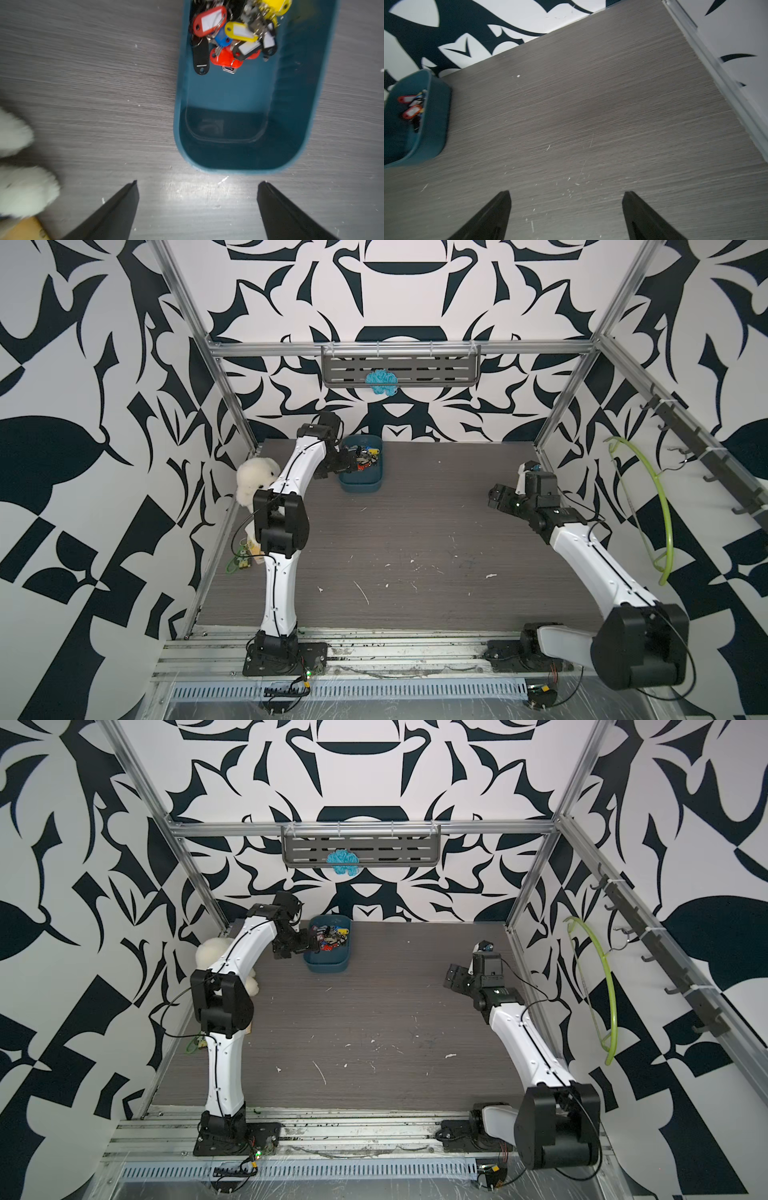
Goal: Take the keys out of the storage box
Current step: Move the storage box to the center of the board.
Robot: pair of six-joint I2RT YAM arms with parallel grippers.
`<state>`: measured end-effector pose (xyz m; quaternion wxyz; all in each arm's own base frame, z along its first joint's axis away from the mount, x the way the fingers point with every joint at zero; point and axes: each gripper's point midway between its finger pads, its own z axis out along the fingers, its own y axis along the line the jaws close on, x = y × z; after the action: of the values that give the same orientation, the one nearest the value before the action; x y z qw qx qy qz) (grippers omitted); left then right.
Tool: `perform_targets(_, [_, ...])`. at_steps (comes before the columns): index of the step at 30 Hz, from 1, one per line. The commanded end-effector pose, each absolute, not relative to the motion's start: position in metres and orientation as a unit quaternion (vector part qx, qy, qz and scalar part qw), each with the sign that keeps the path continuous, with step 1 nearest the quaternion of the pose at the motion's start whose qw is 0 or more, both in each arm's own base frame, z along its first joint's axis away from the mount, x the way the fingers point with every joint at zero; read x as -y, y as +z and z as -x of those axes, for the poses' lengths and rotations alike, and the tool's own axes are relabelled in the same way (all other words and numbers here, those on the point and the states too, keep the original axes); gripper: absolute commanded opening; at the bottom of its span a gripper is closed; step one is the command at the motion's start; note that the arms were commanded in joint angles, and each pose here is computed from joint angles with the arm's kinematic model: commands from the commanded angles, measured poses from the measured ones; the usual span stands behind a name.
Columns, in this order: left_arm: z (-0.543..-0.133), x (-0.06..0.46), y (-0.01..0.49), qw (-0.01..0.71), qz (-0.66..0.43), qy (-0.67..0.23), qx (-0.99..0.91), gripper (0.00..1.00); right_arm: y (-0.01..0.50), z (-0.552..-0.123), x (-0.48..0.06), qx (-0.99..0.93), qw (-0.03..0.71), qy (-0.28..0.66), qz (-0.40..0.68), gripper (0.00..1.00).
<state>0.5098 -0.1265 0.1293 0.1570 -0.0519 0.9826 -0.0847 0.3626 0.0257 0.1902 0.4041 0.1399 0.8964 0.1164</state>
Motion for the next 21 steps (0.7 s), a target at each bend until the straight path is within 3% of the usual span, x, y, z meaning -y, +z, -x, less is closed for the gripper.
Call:
perform_targets(1, [-0.51,0.129,0.121,0.13,0.052,-0.083,-0.987,0.95,0.195,-0.344,-0.052,-0.898,0.384,0.177,-0.12,0.9])
perform_targets(13, [-0.527,0.118,0.096,0.127,0.053,-0.036,-0.99,0.69,0.196,-0.337,-0.073,-0.902,0.38,0.181,-0.097,0.78])
perform_targets(21, [-0.533,0.118,0.093,0.135,0.04,-0.029,-0.99,0.62,0.193,-0.335,-0.086,-0.9,0.378,0.201,-0.08,0.76])
